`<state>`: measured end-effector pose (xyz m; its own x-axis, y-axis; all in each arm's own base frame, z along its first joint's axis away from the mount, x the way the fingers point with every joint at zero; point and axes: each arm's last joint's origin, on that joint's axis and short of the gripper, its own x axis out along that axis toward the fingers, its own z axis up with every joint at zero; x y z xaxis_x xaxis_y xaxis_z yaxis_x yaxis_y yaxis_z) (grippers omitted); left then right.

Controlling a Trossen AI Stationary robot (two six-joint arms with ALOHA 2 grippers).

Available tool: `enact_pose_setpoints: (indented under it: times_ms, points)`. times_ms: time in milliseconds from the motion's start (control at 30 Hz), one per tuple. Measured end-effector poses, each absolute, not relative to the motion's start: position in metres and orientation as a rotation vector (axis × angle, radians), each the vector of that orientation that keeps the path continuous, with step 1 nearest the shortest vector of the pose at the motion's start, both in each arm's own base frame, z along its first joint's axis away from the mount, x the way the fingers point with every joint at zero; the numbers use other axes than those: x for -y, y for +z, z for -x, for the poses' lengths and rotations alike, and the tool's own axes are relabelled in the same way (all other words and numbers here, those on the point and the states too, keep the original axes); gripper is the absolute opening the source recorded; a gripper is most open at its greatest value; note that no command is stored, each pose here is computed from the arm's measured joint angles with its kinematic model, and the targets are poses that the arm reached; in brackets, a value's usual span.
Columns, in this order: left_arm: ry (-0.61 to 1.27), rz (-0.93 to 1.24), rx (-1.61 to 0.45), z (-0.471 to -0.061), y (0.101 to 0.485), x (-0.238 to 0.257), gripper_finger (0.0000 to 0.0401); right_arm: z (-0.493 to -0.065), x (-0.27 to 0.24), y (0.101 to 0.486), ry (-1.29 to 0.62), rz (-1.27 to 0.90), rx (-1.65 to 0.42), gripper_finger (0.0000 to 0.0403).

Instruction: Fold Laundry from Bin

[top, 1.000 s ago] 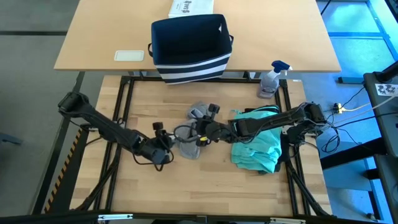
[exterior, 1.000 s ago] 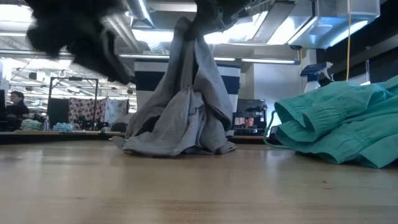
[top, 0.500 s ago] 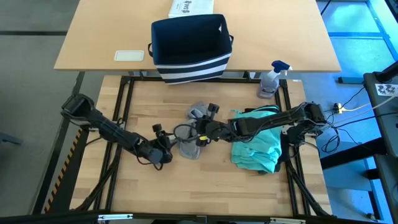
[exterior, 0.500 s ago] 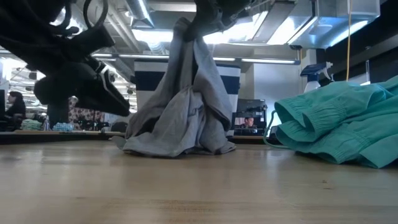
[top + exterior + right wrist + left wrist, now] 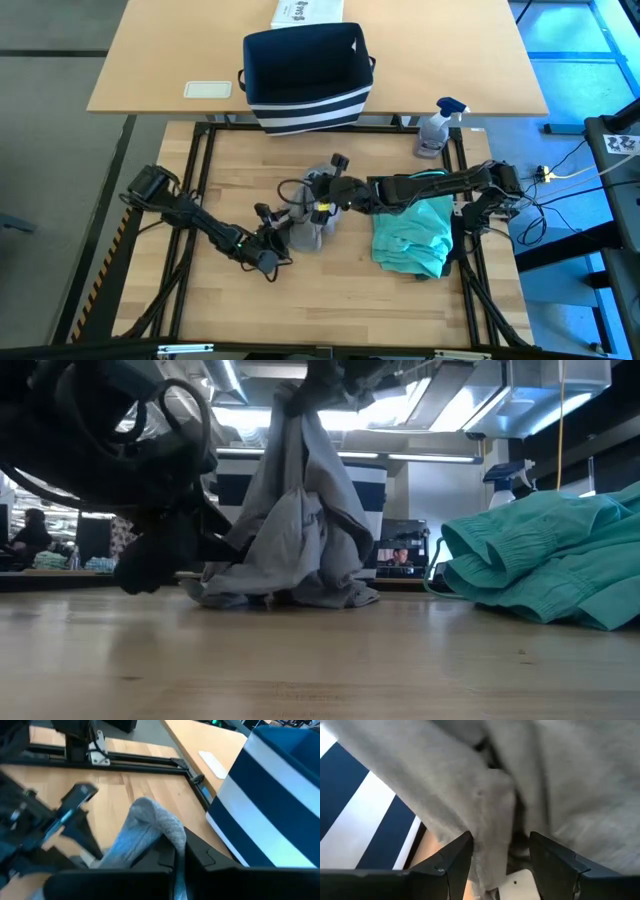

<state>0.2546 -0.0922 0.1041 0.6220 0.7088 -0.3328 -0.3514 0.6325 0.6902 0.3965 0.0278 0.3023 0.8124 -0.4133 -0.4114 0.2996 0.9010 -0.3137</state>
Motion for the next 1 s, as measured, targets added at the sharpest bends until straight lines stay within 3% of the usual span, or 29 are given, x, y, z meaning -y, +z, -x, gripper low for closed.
enact_pose_setpoints:
  times_ms: [600, 1000]
  points:
    - [0.886, -0.598, -0.592, -0.268, 0.088, 0.079, 0.019, -0.399, -0.021, 0.316, -0.33, 0.207, -0.461, 0.0012]
    - [1.004, -0.641, -0.574, -0.269, 0.09, 0.067, 0.019, -0.39, -0.021, 0.314, -0.33, 0.199, -0.548, 0.0012]
